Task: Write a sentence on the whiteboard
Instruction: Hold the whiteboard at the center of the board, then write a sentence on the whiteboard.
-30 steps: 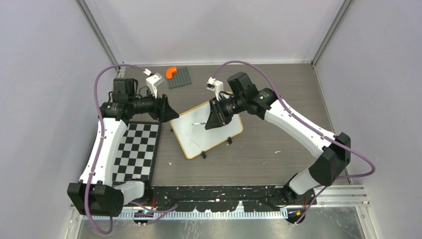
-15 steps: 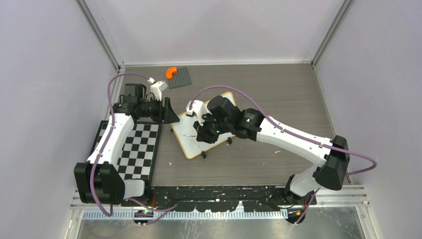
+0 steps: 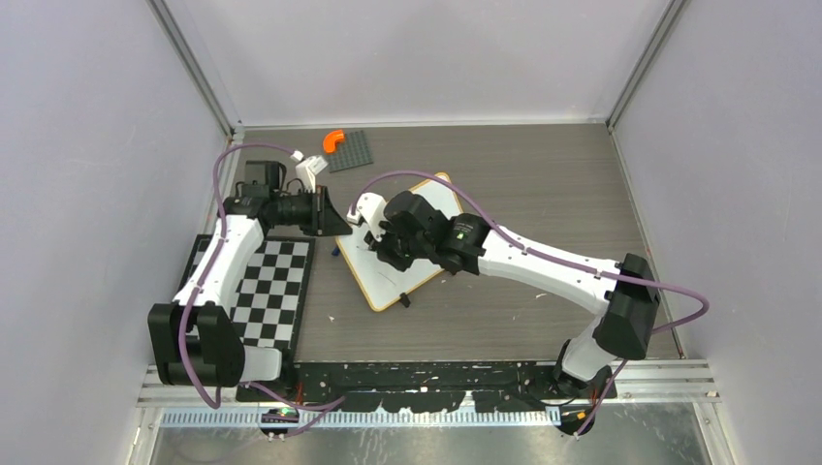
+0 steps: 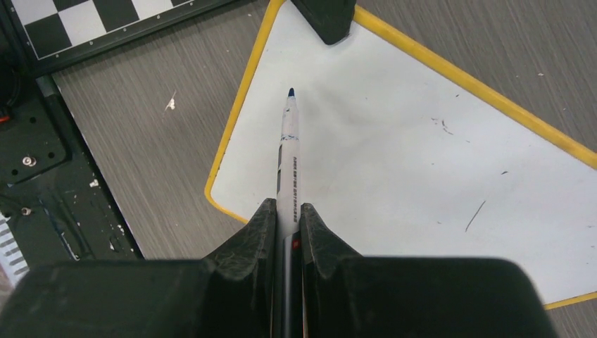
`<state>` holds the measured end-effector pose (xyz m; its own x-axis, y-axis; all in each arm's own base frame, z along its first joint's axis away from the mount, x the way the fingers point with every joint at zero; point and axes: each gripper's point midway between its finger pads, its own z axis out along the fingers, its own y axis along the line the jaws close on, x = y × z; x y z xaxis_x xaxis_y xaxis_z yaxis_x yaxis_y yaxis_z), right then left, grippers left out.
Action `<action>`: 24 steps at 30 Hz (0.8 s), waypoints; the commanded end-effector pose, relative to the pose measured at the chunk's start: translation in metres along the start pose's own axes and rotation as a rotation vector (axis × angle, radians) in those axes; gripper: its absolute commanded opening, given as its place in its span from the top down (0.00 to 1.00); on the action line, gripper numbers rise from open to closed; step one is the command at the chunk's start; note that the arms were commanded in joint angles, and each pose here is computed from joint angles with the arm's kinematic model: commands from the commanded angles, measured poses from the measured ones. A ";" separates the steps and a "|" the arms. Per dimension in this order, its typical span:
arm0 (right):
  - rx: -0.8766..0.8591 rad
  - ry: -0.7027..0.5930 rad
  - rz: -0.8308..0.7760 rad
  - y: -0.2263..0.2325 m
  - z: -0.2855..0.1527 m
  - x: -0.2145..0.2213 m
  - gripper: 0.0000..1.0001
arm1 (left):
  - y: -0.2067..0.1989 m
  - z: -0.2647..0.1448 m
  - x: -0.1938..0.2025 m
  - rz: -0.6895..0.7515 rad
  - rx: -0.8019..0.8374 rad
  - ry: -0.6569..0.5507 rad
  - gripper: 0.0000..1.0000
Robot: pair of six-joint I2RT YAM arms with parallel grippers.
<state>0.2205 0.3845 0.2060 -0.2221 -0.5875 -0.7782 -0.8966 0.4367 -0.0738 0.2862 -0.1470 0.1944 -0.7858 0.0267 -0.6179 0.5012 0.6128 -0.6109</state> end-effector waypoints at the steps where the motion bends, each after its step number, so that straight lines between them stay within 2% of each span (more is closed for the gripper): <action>1: 0.048 -0.114 0.010 -0.005 -0.004 -0.042 1.00 | 0.003 -0.004 -0.021 0.021 -0.011 -0.051 0.96; 5: 0.058 -0.116 0.012 -0.007 -0.002 -0.045 1.00 | 0.007 -0.004 -0.019 0.032 -0.027 -0.048 1.00; 24: 0.106 -0.096 0.029 -0.015 0.007 -0.041 1.00 | 0.007 -0.005 -0.016 0.053 -0.032 -0.047 1.00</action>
<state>0.2360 0.3952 0.2060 -0.2292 -0.5788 -0.7826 -0.8644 0.4907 -0.1098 0.2882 -0.1461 0.1931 -0.7847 0.0290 -0.6191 0.5059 0.6072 -0.6127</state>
